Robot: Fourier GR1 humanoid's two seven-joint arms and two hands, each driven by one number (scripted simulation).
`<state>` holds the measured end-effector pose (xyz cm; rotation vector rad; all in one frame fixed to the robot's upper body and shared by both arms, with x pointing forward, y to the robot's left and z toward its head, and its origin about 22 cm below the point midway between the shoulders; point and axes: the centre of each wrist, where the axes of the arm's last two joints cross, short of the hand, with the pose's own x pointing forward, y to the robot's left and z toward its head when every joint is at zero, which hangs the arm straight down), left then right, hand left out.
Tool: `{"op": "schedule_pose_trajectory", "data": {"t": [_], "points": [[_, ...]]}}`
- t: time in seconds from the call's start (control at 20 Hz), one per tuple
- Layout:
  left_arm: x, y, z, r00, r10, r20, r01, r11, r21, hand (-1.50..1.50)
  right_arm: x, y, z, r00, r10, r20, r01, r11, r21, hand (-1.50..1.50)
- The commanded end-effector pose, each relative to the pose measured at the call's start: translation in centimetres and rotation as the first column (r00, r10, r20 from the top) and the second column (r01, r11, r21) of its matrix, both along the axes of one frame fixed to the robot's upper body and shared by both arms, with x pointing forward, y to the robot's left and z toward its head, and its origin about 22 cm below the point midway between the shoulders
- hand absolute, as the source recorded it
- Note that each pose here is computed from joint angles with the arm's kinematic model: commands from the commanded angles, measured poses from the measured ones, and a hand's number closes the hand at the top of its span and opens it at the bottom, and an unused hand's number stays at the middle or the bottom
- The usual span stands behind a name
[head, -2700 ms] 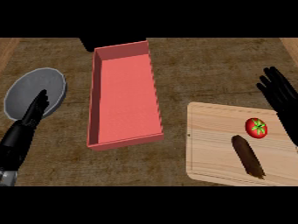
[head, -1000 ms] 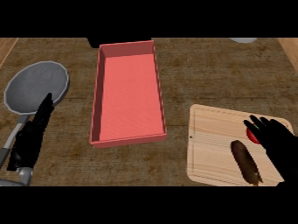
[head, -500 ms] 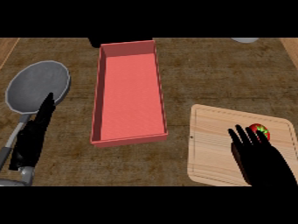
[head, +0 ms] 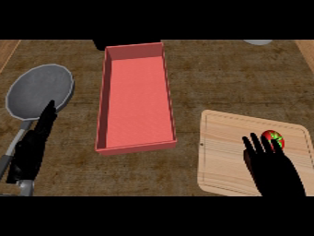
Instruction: Pick the sweet potato from the cutting board and place it in the cardboard box
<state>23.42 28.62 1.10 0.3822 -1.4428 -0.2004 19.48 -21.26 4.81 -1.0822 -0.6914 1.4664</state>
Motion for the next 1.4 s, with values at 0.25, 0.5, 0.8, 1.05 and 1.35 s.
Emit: {"op": "schedule_pose_trajectory", "data": {"t": [0.25, 0.5, 0.8, 1.05, 1.35], "points": [[0.9, 0.6, -0.3, 1.000, 0.006, 0.007, -0.006, 1.000, -0.001, 0.00, -0.2, -0.6, -1.4, 1.000, 0.009, 0.006, -0.009, 1.000, 0.003, -1.50], [0.3, -0.4, -1.1, 1.000, 0.000, 0.006, 0.000, 1.000, 0.001, 0.00, -0.5, -1.7, -1.8, 1.000, 0.003, -0.007, -0.003, 1.000, -0.011, -1.50], [0.3, -1.0, 1.3, 1.000, 0.015, 0.009, -0.015, 1.000, -0.012, 0.00, -0.1, -2.3, -4.5, 1.000, -0.005, 0.019, 0.005, 1.000, 0.005, -1.50], [2.1, 0.8, -0.2, 1.000, 0.020, 0.007, -0.020, 1.000, -0.012, 0.00, -0.2, -2.2, -3.2, 1.000, -0.001, -0.005, 0.001, 1.000, 0.006, -1.50], [0.3, -1.2, -2.0, 1.000, -0.022, -0.009, 0.021, 1.000, -0.007, 0.00, 1.0, -2.3, -4.1, 1.000, -0.010, -0.020, 0.010, 1.000, -0.016, -1.50]]}}
